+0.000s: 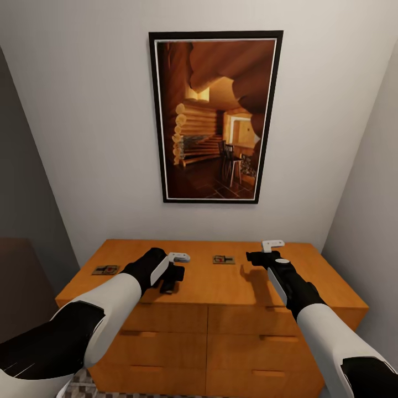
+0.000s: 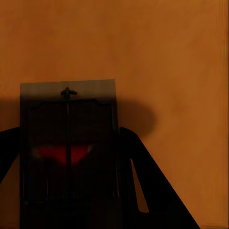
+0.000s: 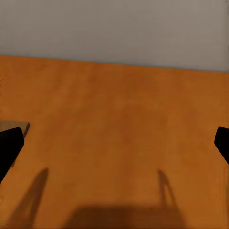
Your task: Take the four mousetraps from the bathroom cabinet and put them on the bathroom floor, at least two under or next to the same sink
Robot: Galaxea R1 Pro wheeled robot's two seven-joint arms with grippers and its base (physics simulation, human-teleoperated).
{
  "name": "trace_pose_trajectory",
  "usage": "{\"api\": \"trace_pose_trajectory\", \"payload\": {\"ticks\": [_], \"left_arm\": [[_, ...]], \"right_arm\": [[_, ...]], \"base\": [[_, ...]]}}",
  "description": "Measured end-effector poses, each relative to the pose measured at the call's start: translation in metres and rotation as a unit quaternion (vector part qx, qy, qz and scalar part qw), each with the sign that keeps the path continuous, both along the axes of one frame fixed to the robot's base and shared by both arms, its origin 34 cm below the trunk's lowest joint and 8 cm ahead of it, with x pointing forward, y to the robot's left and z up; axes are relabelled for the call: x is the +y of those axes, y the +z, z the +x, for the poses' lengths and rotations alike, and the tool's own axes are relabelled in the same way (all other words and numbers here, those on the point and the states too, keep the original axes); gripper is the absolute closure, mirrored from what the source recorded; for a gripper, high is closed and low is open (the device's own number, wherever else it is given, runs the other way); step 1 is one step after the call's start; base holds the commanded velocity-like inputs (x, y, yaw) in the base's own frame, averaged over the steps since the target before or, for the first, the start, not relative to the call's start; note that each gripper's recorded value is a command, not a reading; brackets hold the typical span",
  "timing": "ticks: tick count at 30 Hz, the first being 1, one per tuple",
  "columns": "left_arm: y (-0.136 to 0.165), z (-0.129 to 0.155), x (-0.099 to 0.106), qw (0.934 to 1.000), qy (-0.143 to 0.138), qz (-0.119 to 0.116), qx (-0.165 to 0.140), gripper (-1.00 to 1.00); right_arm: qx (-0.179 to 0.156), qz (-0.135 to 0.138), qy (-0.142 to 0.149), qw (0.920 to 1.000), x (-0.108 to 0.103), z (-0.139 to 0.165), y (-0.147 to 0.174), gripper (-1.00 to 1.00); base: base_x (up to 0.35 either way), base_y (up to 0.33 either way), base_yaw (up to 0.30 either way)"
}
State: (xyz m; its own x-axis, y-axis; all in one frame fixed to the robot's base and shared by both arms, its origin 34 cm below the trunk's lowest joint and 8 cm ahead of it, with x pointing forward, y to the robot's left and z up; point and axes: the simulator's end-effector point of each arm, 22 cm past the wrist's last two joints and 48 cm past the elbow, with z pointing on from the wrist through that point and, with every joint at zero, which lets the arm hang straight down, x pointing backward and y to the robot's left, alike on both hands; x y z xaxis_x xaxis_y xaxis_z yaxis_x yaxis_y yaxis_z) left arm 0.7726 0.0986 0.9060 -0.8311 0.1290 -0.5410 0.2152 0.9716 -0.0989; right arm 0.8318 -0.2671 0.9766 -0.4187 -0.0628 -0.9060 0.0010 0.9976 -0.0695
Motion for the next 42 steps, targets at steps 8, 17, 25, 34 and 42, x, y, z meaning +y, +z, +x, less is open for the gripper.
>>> {"api": "trace_pose_trajectory", "payload": {"ticks": [8, 17, 25, 34, 42], "left_arm": [[0.011, 0.001, 0.001, 1.0000, 0.002, 0.002, -0.004, 1.00], [0.026, 0.003, 0.002, 0.9999, 0.004, 0.003, -0.012, 1.00], [0.053, 0.011, -0.003, 0.9994, 0.002, -0.002, -0.033, 1.00], [0.104, 0.028, -0.010, 0.9968, -0.001, -0.011, -0.079, 1.00], [0.125, 0.026, -0.014, 0.9971, -0.007, -0.012, -0.075, 1.00]], "right_arm": [[0.002, -0.001, 0.000, 1.0000, 0.000, -0.002, 0.008, -1.00], [0.004, -0.004, 0.001, 1.0000, 0.000, -0.004, 0.018, -1.00], [0.008, -0.004, 0.000, 1.0000, -0.001, -0.007, 0.023, -1.00], [0.009, -0.004, 0.000, 0.9999, -0.001, -0.009, 0.032, -1.00], [0.015, -0.005, -0.001, 0.9999, -0.002, -0.012, 0.032, -1.00]], "base": [[0.000, 0.000, 0.000], [0.000, 0.000, 0.000], [0.000, 0.000, 0.000], [0.000, 0.000, 0.000], [0.000, 0.000, 0.000]]}}
